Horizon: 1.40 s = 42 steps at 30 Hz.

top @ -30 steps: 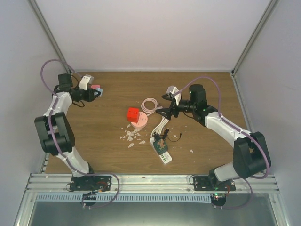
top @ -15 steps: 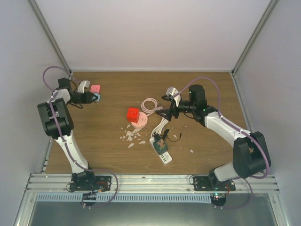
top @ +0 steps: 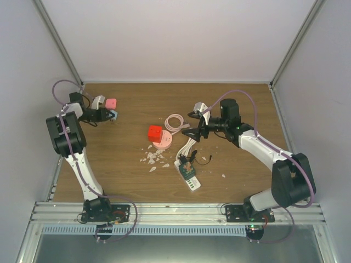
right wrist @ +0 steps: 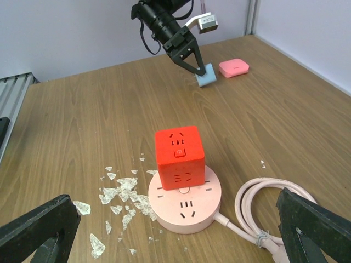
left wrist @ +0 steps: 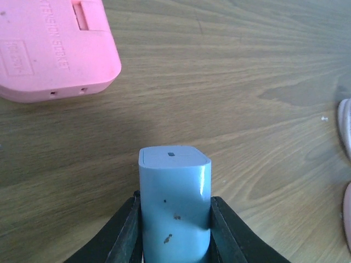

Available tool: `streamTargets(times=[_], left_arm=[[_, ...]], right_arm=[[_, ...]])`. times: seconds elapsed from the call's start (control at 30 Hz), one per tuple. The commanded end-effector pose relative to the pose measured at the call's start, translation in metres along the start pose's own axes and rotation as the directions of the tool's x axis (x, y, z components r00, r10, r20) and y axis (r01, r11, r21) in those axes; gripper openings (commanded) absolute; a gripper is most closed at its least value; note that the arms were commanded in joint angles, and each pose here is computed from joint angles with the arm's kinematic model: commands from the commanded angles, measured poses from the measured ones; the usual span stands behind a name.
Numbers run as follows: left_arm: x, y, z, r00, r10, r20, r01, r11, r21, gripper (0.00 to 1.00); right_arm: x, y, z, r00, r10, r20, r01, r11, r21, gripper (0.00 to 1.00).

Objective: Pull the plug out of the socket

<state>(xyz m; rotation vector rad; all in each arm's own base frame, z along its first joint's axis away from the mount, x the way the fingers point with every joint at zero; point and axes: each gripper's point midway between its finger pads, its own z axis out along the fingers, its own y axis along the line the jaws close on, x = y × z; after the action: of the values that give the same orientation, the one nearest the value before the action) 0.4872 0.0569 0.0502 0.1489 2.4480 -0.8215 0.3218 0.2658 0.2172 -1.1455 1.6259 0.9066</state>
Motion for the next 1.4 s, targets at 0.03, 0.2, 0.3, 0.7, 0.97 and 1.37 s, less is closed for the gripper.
streamTargets(times=[0.03,0.2,0.3,0.7,0.97,1.37], left_arm=[[-0.001,0.008,0.0,1.0,-0.027,0.011,0.027,1.0,0.017,0.12],[-0.002,0.014,0.0,0.999,-0.05,0.02,0.05,0.999,-0.002,0.4],[-0.005,0.022,-0.007,0.999,-0.039,0.018,0.04,0.997,-0.069,0.47],[-0.017,0.029,-0.043,0.997,-0.004,0.073,0.02,0.977,-0.212,0.59],[-0.035,-0.007,-0.069,0.986,0.126,0.111,-0.099,0.97,-0.222,0.71],[-0.018,-0.154,-0.079,0.766,0.638,0.08,-0.628,0.769,-0.123,0.99]], right_arm=[[0.001,0.002,0.0,1.0,-0.002,0.003,0.003,1.0,-0.026,1.0],[-0.001,0.007,-0.004,1.0,-0.008,0.016,0.009,0.999,-0.035,1.0],[-0.003,0.007,-0.004,1.0,-0.01,0.018,0.01,0.999,-0.034,1.0],[-0.004,0.01,-0.004,1.0,-0.018,0.023,0.019,0.998,-0.054,1.0],[0.001,0.009,-0.003,0.999,-0.041,0.015,0.042,0.998,-0.049,1.0],[0.027,0.007,0.006,0.996,-0.078,-0.047,0.074,0.994,-0.076,1.0]])
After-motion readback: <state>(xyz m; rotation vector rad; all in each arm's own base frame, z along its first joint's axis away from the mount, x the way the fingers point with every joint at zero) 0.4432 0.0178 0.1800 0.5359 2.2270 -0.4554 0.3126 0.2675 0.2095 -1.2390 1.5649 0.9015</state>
